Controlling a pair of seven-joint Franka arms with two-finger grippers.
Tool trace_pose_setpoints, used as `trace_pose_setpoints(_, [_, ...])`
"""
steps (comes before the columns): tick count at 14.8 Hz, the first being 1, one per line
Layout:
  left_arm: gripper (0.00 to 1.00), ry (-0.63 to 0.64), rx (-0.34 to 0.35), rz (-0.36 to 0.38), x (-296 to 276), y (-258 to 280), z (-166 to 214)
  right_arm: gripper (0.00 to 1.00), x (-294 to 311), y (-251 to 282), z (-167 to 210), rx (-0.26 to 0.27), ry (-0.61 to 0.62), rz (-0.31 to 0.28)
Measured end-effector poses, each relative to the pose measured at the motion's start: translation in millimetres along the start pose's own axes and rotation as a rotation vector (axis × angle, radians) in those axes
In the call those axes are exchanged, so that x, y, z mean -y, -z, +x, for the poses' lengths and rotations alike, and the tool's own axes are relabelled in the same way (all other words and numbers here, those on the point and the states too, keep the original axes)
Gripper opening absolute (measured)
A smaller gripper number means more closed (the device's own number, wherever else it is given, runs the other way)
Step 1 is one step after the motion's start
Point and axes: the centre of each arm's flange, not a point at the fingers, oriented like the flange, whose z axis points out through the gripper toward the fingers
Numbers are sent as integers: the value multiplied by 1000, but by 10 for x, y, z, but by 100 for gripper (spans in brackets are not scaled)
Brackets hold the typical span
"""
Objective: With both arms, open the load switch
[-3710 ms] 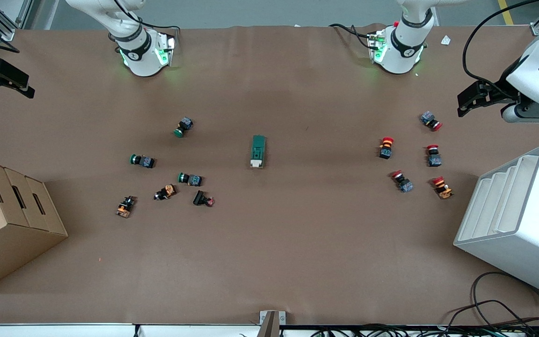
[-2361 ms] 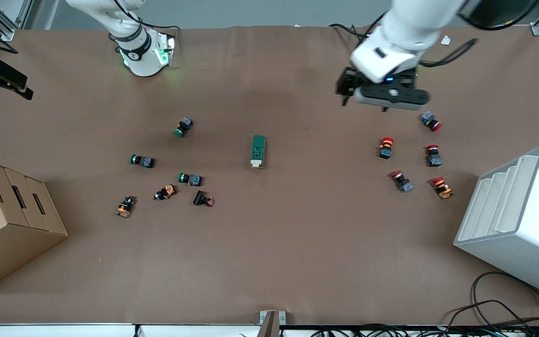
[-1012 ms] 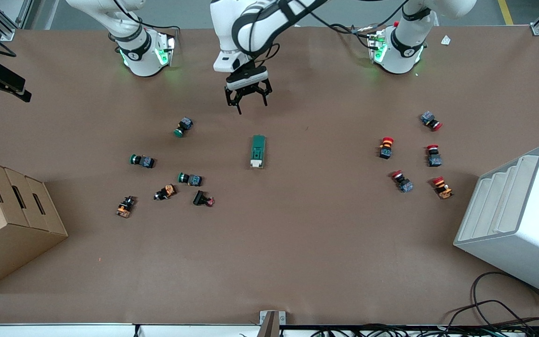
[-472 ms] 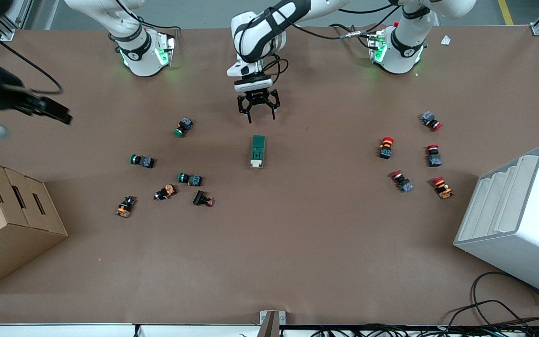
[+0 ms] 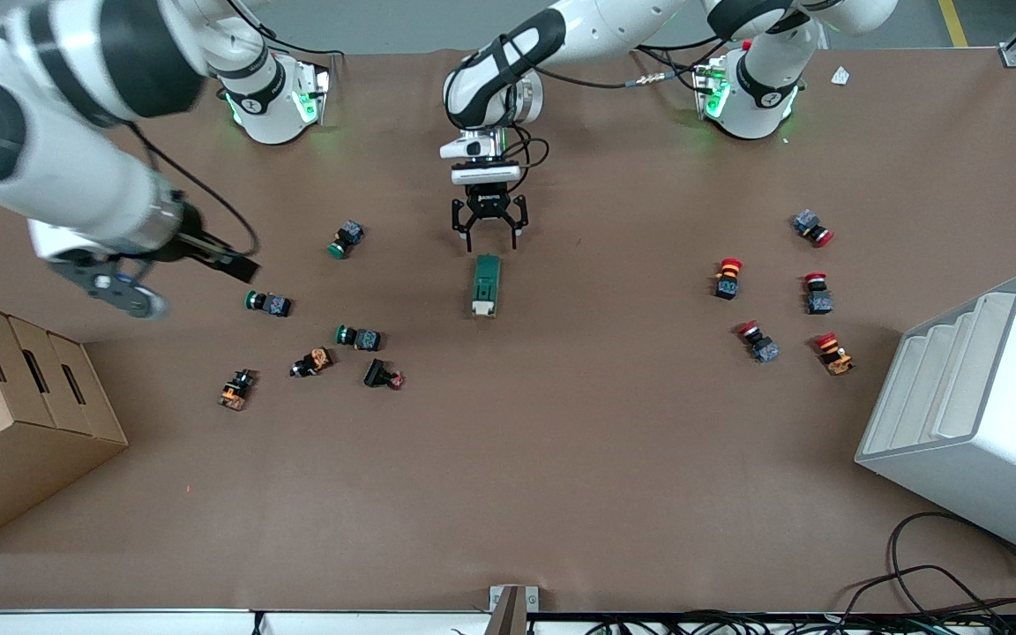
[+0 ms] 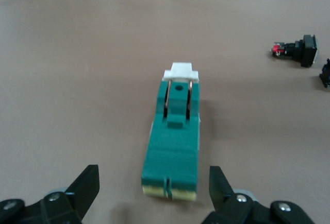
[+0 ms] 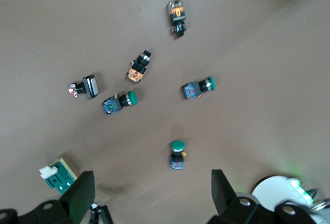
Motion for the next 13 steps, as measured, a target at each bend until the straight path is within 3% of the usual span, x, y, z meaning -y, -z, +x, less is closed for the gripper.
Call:
trace_pose_setpoints(3, [96, -30, -47, -18, 60, -202, -41, 100, 538, -421, -216, -2, -107, -27])
trace_pose_setpoints(6, [97, -19, -46, -41, -9, -209, 6, 100, 926, -861, -317, 5, -240, -62])
trace_pose_setpoints(11, [99, -35, -41, -56, -28, -258, -111, 100, 1506, -1633, -415, 97, -541, -63])
trace_pose_setpoints(13, [99, -38, -39, -56, -23, -272, -137, 100, 1750, -1937, -522, 102, -629, -62])
